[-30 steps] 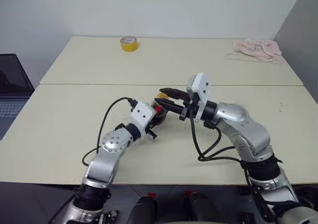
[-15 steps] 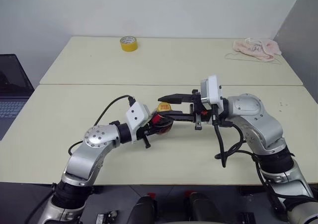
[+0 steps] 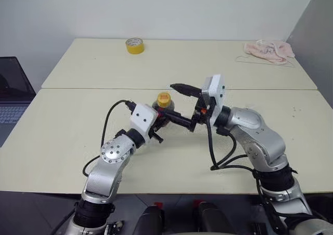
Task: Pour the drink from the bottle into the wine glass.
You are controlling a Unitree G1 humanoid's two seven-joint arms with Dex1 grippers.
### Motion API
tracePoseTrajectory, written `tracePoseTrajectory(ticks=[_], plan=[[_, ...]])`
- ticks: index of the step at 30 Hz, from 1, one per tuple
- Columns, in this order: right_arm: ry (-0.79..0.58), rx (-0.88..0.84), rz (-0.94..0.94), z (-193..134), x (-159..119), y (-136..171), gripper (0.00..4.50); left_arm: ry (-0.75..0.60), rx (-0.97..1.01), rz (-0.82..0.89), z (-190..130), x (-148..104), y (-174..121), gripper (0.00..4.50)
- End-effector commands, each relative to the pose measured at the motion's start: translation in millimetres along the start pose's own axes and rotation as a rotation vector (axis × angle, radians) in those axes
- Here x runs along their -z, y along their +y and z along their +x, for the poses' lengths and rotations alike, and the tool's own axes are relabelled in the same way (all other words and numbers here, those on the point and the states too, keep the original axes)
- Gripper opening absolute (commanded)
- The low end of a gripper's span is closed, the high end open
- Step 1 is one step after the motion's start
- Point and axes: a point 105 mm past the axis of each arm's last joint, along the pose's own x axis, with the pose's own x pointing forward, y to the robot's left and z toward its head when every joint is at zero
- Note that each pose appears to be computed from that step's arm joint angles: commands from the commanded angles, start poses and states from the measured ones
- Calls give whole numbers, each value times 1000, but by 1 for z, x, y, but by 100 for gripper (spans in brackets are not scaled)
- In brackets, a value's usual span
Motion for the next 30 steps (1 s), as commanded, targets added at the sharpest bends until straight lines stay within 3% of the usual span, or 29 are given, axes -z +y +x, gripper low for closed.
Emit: tracePoseTrajectory(ticks=[1,23,26,30], plan=[[-47,31,-12,4,-14,2,430,-40,-57,50,-1,-9,1,76],[-7,78,-43,14,0,-1,430,-31,-101,74,5,-9,9,76],[-14,79,-41,14,-1,-1,370,-30,-100,75,4,-9,9,76],[-34,82,-35,14,-4,-2,235,-26,-100,75,4,-8,9,76]])
